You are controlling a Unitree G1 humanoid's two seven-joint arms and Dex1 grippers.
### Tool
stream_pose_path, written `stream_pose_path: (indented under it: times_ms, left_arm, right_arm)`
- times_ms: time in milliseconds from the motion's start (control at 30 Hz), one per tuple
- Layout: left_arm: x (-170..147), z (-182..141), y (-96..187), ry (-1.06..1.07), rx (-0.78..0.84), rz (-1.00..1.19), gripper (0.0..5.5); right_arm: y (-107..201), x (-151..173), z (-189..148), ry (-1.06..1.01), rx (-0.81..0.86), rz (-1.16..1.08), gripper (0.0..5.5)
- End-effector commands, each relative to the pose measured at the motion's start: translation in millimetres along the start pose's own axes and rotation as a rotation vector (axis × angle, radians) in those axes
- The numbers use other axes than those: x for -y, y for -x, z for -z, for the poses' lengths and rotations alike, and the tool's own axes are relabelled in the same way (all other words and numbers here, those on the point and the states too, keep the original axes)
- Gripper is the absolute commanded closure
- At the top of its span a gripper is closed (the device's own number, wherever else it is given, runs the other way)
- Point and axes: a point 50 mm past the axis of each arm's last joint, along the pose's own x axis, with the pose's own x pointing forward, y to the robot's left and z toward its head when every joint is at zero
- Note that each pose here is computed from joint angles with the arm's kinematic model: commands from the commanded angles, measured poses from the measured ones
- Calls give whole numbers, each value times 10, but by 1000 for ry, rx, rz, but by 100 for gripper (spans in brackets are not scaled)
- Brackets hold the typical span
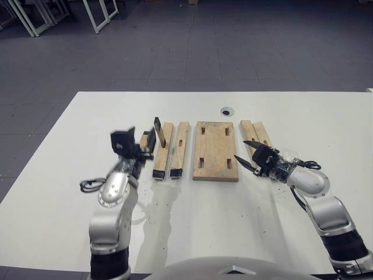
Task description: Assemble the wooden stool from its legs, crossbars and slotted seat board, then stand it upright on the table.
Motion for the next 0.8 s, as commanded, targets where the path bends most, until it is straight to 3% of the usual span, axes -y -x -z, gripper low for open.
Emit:
stream_pose_path:
  times_ms: [33,100,367,600,733,800]
  left_arm:
    - [6,343,158,8,-118,30,248]
    - [-5,492,167,26,-174,36,283]
    - [27,856,159,35,-326,49,283]
    - [-36,1009,29,32,-402,16,283]
    - [-44,1046,-58,10,-447,23,343]
    - [-64,1018,-92,7,-457,17,346]
  right_arm:
    - [13,21,-8,4,-10,10,288]
    - [9,23,-12,6,-10,6,288]
    - [0,49,-14,16,-10,-4,288]
    - [-11,53,-12,17,-12,-6,288]
    - [-31,84,-26,-13,-4,12,288]
    - [-46,120,-62,-91,19,38,288]
